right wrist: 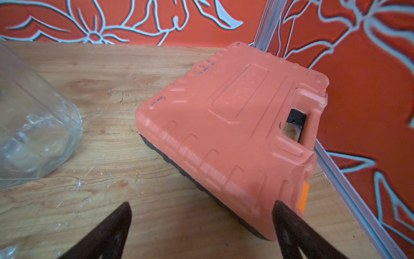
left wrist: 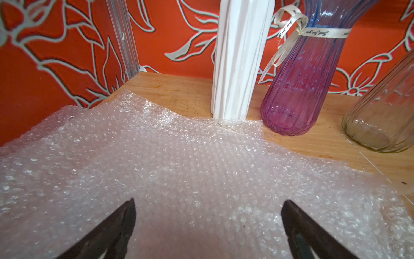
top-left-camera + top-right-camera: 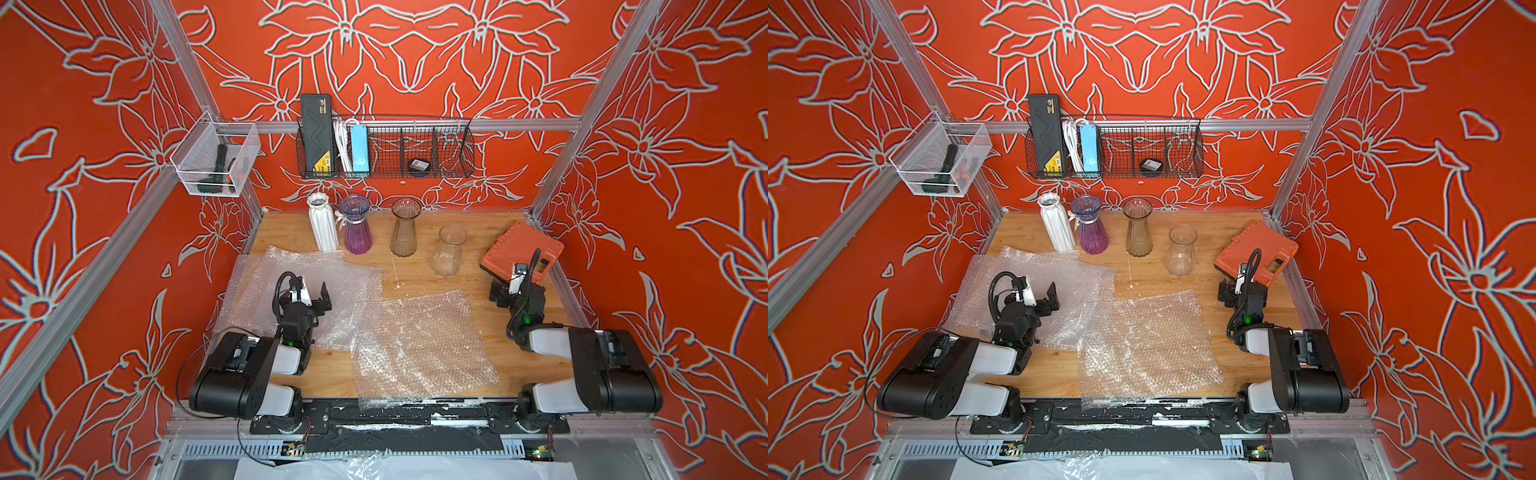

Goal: Unwrap the vase from the bubble wrap
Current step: Reset both arms

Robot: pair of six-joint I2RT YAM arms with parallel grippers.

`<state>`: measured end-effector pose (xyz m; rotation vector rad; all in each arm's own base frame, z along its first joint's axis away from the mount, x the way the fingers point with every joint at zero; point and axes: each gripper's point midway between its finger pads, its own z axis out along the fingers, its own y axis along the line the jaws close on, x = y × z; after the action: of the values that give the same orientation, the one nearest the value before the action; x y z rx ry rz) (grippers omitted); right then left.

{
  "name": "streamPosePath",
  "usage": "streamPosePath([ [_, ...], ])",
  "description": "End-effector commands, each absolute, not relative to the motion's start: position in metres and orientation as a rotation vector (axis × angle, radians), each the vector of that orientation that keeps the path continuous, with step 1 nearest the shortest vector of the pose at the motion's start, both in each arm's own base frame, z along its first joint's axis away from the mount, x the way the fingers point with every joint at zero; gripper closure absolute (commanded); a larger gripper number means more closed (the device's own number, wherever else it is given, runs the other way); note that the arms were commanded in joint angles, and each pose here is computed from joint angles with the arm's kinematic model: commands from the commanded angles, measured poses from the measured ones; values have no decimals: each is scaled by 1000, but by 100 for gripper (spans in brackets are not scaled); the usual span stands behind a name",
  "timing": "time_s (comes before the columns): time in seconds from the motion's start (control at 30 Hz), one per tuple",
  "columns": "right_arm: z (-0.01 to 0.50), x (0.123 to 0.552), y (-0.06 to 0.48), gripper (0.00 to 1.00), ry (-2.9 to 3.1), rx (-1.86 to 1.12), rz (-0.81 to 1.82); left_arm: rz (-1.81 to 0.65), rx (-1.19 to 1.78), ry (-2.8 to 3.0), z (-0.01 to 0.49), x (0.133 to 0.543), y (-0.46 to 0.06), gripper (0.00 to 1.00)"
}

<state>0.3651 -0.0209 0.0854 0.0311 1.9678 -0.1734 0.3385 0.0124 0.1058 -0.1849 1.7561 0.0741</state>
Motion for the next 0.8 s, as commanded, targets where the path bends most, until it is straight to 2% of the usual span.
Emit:
streamPosePath([
  [0.0,94,370,-20,2,1947,19,-195,91,-169,1715,117,342,11,1],
  [0.33,96,368,-20,2,1935,20,-191,90,-167,1717,116,342,11,1],
  [0.47,104,346,-34,2,1821,119,-235,90,-168,1716,116,342,11,1],
  [0.57,96,367,-31,2,1936,88,-242,91,-169,1715,117,342,11,1],
  [0.77,96,368,-25,2,1941,59,-256,90,-168,1717,117,342,11,1],
])
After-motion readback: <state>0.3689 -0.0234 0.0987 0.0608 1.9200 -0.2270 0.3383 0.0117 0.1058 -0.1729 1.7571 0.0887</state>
